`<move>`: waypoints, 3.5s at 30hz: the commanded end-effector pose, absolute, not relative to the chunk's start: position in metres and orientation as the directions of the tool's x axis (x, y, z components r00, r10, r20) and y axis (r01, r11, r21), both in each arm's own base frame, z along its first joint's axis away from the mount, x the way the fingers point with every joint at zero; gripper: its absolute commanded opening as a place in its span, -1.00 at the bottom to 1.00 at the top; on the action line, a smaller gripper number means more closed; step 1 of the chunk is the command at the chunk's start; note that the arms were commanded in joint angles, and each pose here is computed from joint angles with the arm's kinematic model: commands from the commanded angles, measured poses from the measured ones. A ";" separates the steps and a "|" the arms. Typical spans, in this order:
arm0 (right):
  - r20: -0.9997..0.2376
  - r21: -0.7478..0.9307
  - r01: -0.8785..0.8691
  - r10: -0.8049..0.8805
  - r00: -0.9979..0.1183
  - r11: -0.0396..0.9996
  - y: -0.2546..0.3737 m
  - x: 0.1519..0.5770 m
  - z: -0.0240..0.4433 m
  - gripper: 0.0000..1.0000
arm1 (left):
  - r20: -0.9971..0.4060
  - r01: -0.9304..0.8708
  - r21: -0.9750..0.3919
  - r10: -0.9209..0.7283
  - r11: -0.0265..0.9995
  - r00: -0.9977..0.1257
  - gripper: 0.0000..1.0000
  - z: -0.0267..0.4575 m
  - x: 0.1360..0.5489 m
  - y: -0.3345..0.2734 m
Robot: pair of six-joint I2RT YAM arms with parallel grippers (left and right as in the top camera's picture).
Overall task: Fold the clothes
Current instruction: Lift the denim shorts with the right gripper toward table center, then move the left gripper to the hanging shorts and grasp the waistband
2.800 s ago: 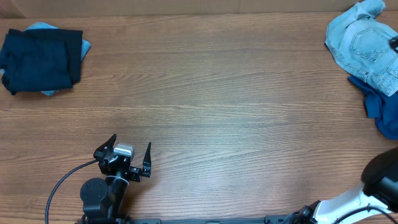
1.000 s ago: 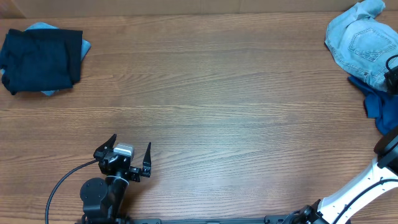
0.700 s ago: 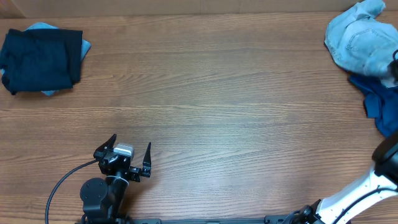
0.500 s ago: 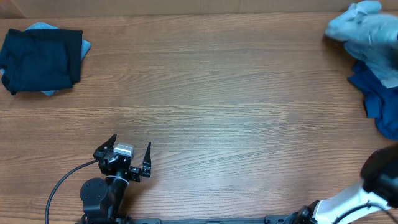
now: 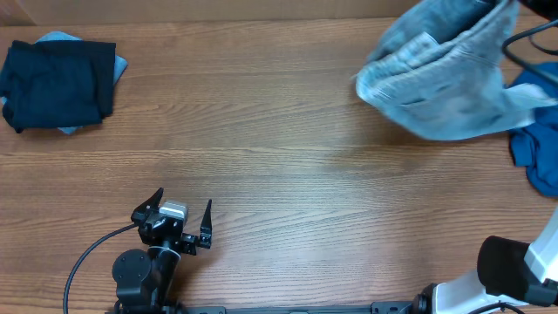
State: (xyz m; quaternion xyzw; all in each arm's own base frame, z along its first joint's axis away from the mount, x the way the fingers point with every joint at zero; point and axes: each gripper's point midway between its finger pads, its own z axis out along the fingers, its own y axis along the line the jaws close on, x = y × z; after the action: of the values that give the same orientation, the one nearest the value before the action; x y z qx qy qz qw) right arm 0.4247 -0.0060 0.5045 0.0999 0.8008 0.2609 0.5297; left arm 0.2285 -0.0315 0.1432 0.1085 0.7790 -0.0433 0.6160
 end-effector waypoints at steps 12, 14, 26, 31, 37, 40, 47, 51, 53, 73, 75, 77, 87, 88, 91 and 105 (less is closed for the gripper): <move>-0.886 0.453 -0.495 0.315 -0.341 0.741 0.092 0.361 0.583 -0.92 | -0.969 0.202 0.055 0.100 0.978 -0.225 1.00 0.140 0.229 -0.028; -0.885 0.456 -0.508 0.313 -0.345 0.731 0.098 0.359 0.584 -0.92 | -0.969 0.201 0.055 0.100 0.978 -0.225 1.00 0.140 0.229 -0.028; -0.887 0.454 -0.556 0.290 -0.360 0.696 0.122 0.352 0.585 -0.92 | -0.973 0.286 0.016 0.081 0.958 -0.214 1.00 0.142 0.226 -0.044; -0.880 0.463 -0.548 0.289 -0.377 0.697 0.122 0.351 0.581 -0.92 | -0.986 0.433 -0.062 0.011 0.899 -0.165 1.00 0.161 0.218 -0.072; -0.877 0.470 -0.550 0.296 -0.378 0.690 0.122 0.351 0.583 -0.92 | -0.995 0.453 -0.094 -0.099 0.887 -0.013 1.00 0.246 0.207 -0.075; -0.876 0.472 -0.578 0.285 -0.389 0.666 0.128 0.346 0.583 -0.92 | -0.995 0.458 -0.066 -0.096 0.887 0.041 1.00 0.293 0.198 -0.075; -0.882 0.469 -0.665 0.271 -0.385 0.581 0.141 0.332 0.597 -0.92 | -0.994 0.505 -0.109 -0.096 0.857 -0.051 1.00 0.362 0.213 -0.084; -0.885 0.464 -0.670 0.274 -0.376 0.580 0.141 0.327 0.601 -0.92 | -0.996 0.639 -0.064 -0.084 0.767 0.001 1.00 0.401 0.223 -0.105; -0.883 0.468 -0.667 0.274 -0.381 0.580 0.141 0.326 0.600 -0.92 | -0.990 0.763 -0.027 -0.122 0.645 0.069 1.00 0.429 0.217 -0.124; -0.861 0.503 -0.584 0.307 -0.406 0.637 0.146 0.343 0.588 -0.92 | -0.891 0.067 -0.247 -0.200 0.967 -0.408 1.00 0.327 0.295 -0.032; -0.852 0.514 -0.563 0.312 -0.420 0.647 0.145 0.348 0.582 -0.92 | -0.878 -0.007 -0.175 -0.160 0.985 -0.451 1.00 0.323 0.293 -0.021; -0.843 0.526 -0.544 0.315 -0.437 0.653 0.146 0.355 0.576 -0.92 | -0.864 0.015 -0.162 -0.134 0.987 -0.486 1.00 0.327 0.289 -0.031; -0.781 0.602 -0.475 0.349 -0.518 0.642 0.160 0.389 0.550 -0.92 | -0.889 0.214 -0.011 0.088 0.977 -0.449 1.00 0.382 0.268 -0.113; -0.779 0.604 -0.475 0.347 -0.522 0.640 0.162 0.390 0.549 -0.92 | -0.888 0.227 0.013 0.116 0.974 -0.446 1.00 0.383 0.266 -0.120; -0.778 0.604 -0.474 0.346 -0.524 0.641 0.162 0.391 0.548 -0.92 | -0.892 0.370 0.018 0.182 0.929 -0.414 1.00 0.389 0.258 -0.166; -0.782 0.600 -0.481 0.340 -0.523 0.640 0.163 0.390 0.548 -0.92 | -0.771 0.414 -0.168 0.143 0.895 -0.621 1.00 0.322 0.279 -0.250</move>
State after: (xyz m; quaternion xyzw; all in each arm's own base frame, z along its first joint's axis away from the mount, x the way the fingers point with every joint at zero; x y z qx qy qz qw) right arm 0.4050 0.1627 0.5231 -0.0287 0.7852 0.4163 0.4575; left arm 0.2755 -0.2275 0.3398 0.1696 0.8685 -0.1376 0.4450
